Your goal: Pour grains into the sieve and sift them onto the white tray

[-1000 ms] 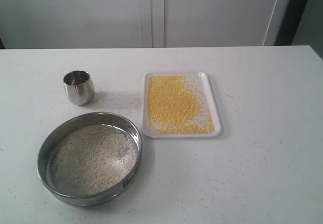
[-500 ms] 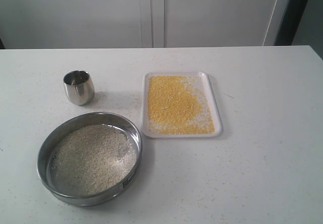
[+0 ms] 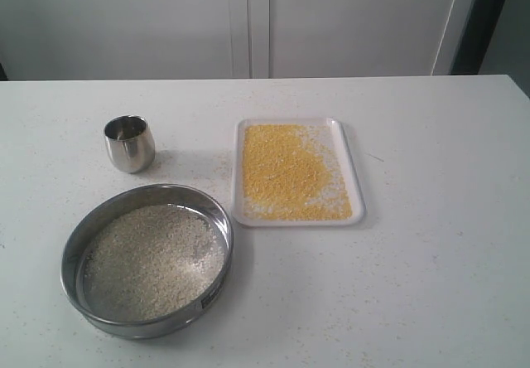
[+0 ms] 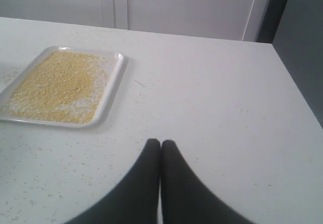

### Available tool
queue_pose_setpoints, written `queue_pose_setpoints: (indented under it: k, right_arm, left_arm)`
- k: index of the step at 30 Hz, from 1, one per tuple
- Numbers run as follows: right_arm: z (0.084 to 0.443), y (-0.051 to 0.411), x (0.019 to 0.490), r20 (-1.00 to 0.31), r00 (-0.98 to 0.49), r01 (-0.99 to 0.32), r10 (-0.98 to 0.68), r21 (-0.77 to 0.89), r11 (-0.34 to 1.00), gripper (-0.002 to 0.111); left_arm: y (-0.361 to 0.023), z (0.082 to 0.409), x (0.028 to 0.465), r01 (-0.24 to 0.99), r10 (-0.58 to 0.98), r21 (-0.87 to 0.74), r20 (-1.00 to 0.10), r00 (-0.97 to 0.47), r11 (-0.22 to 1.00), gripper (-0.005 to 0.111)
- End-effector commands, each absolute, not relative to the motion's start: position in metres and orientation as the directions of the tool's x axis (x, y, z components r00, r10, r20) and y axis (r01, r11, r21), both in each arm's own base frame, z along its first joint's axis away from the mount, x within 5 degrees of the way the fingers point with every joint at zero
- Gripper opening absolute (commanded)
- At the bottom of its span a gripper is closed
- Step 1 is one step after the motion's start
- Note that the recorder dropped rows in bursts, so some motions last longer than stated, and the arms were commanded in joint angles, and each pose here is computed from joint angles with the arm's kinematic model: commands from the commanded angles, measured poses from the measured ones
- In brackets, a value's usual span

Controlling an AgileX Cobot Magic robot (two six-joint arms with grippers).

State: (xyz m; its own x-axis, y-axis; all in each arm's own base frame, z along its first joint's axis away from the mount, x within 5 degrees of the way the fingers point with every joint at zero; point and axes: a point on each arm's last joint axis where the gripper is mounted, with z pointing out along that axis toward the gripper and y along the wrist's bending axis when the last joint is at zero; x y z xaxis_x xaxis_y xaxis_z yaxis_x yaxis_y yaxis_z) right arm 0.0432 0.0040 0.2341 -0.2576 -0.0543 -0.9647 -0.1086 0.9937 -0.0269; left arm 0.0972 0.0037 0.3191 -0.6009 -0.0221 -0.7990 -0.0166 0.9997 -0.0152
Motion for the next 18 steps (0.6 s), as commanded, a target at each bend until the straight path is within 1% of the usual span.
queue_pose_setpoints:
  k: [1,12,18]
  right_arm:
    - [0.226,0.003,0.045,-0.982,-0.179,-0.096,-0.067,-0.051,0.994,0.0]
    - [0.201,0.001,0.049,-0.958,-0.243,-0.086,-0.149,-0.132,0.988,0.0]
    - [0.191,0.001,0.051,-0.952,-0.264,-0.09,-0.152,-0.132,0.987,0.0]
  left_arm:
    - [0.003,0.318,0.096,-0.014,-0.021,-0.016,-0.798,-0.603,1.0,0.0]
    - [0.003,0.318,0.096,-0.014,-0.021,-0.016,-0.798,-0.603,1.0,0.0]
    - [0.003,0.318,0.096,-0.014,-0.021,-0.016,-0.798,-0.603,1.0,0.0]
